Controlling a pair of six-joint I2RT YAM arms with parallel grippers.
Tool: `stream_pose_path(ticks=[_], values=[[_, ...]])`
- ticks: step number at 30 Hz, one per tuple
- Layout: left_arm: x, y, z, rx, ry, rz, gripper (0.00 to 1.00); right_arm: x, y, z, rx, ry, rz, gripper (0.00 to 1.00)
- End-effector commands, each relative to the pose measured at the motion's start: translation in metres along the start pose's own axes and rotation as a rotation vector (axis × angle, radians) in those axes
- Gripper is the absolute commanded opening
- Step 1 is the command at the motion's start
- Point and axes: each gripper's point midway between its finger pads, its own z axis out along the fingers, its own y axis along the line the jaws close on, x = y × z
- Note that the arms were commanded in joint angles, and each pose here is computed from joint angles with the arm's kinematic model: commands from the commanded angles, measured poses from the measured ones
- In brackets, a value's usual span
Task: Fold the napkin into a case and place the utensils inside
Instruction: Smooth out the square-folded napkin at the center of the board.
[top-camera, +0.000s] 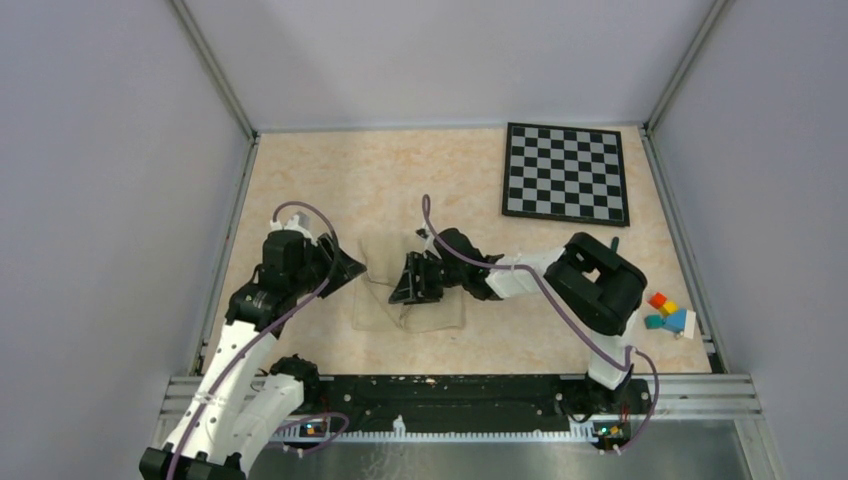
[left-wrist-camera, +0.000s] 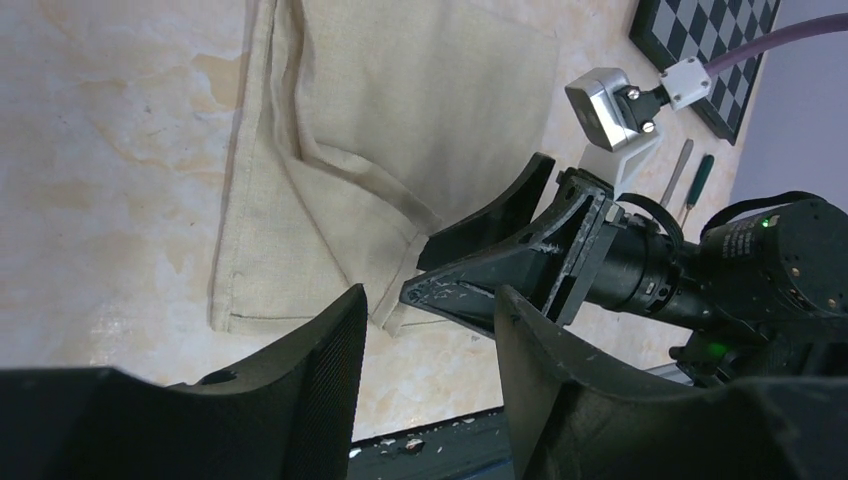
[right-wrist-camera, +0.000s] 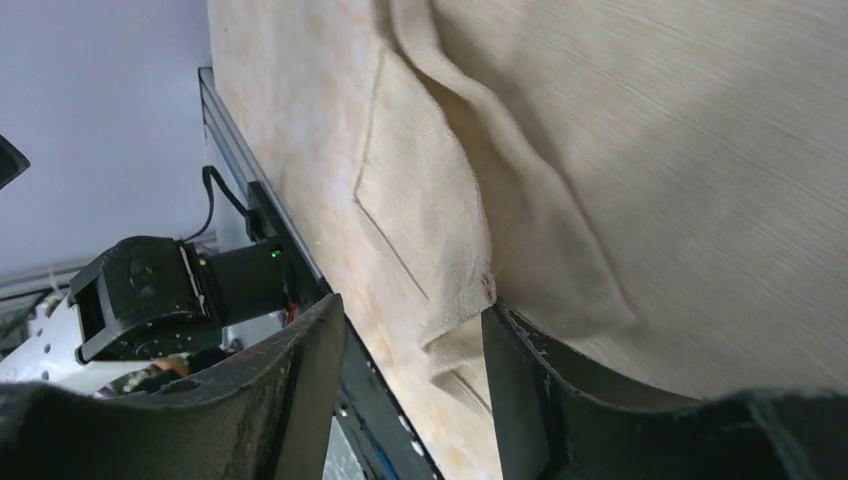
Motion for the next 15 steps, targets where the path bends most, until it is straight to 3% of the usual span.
stream_pose_path(ticks=[1,5,8,12,15], values=[[-0.022,-0.010,-0.017,0.008,-0.098,0.016,0.56,-0.023,0.047,0.022,-0.038,-0.073,-0.172,0.52],[-0.035,-0.010,-0.033,-0.010,-0.188,0.015,0.57,-0.009,0.103,0.063,-0.179,-0.002,-0.191,0.51],[-0.043,-0.009,-0.042,-0.020,-0.242,0.021,0.60,-0.003,0.136,0.059,-0.289,0.025,-0.187,0.57],[-0.041,-0.008,-0.045,-0.020,-0.246,0.027,0.61,-0.013,0.111,0.026,-0.194,-0.017,-0.215,0.69],[-0.037,-0.006,-0.038,-0.011,-0.228,0.028,0.62,-0.021,0.081,-0.005,-0.107,-0.051,-0.200,0.71]])
